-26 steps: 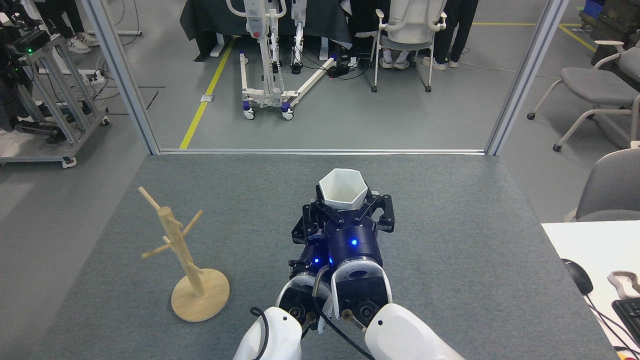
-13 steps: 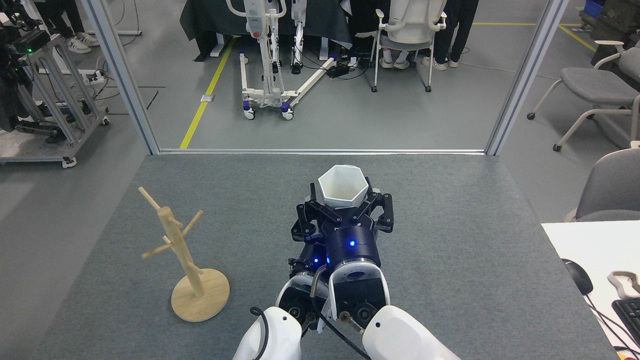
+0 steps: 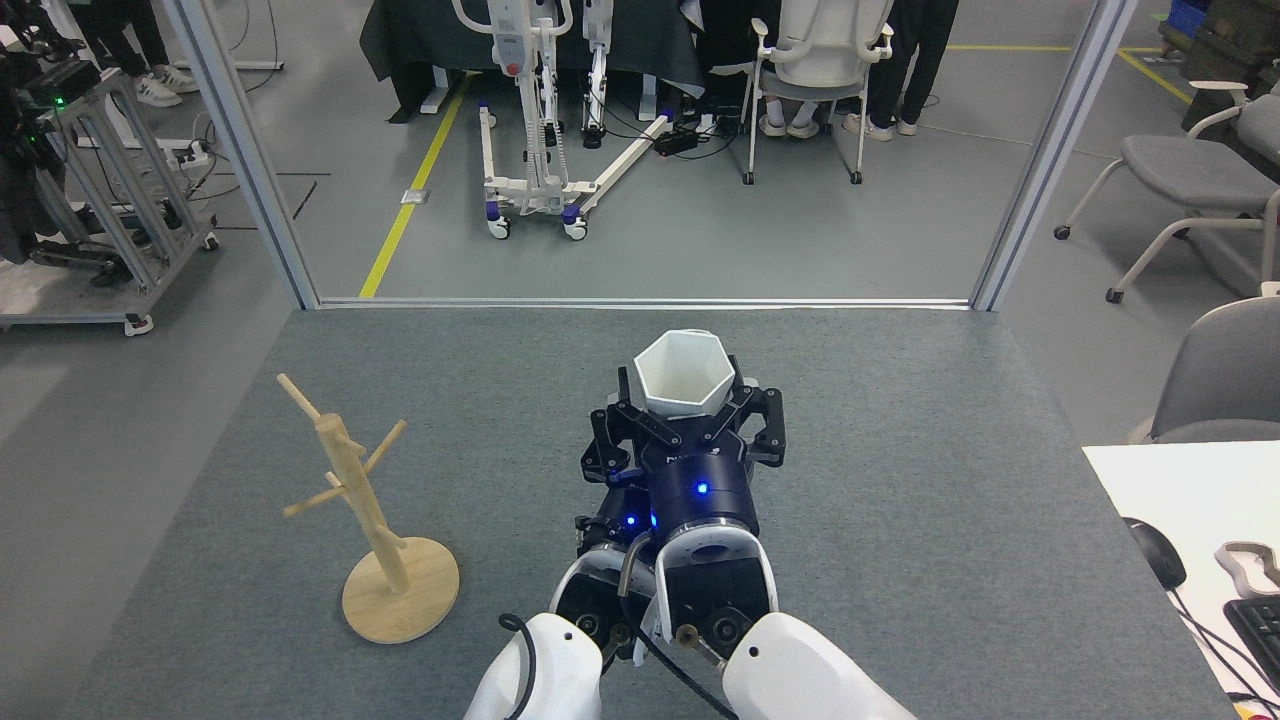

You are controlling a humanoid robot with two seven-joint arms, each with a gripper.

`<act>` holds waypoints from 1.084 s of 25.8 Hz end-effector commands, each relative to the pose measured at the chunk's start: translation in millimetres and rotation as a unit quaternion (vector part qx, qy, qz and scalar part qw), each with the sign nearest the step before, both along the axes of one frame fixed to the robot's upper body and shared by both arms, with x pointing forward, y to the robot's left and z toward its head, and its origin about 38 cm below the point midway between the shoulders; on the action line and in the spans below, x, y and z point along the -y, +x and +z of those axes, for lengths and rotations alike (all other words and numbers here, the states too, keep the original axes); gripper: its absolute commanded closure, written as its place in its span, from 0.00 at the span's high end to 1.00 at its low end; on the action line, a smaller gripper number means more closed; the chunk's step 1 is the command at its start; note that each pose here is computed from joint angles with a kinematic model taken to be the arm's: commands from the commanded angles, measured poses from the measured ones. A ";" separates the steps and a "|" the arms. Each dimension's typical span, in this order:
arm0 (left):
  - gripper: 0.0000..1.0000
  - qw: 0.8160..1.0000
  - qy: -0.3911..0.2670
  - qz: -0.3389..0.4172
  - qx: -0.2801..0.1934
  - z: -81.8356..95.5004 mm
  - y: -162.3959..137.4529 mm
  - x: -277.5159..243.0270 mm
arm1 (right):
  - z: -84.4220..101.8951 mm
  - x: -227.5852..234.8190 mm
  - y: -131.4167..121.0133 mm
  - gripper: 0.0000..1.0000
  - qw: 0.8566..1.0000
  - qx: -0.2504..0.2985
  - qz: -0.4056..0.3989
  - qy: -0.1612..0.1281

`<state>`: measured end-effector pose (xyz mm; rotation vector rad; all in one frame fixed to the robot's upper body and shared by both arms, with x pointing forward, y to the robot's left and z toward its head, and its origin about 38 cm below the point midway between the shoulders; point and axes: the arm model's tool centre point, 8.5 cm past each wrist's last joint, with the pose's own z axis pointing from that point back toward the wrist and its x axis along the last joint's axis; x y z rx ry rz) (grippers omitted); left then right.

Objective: Hang cup on storage rack
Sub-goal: 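Close the left gripper on the cup below the right gripper, then open the right gripper and raise it off the cup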

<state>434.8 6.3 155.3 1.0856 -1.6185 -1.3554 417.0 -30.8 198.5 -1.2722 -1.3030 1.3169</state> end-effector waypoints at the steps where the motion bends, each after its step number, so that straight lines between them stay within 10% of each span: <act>1: 0.00 0.997 0.007 -0.081 0.015 4.7 -8.2 15.4 | 4.5 -3.4 -4.0 1.00 1.000 0.005 0.016 0.001; 28: 0.00 0.994 0.029 -0.103 0.015 3.0 -10.9 19.9 | 7.0 -8.7 -24.3 1.00 0.999 0.006 0.031 0.027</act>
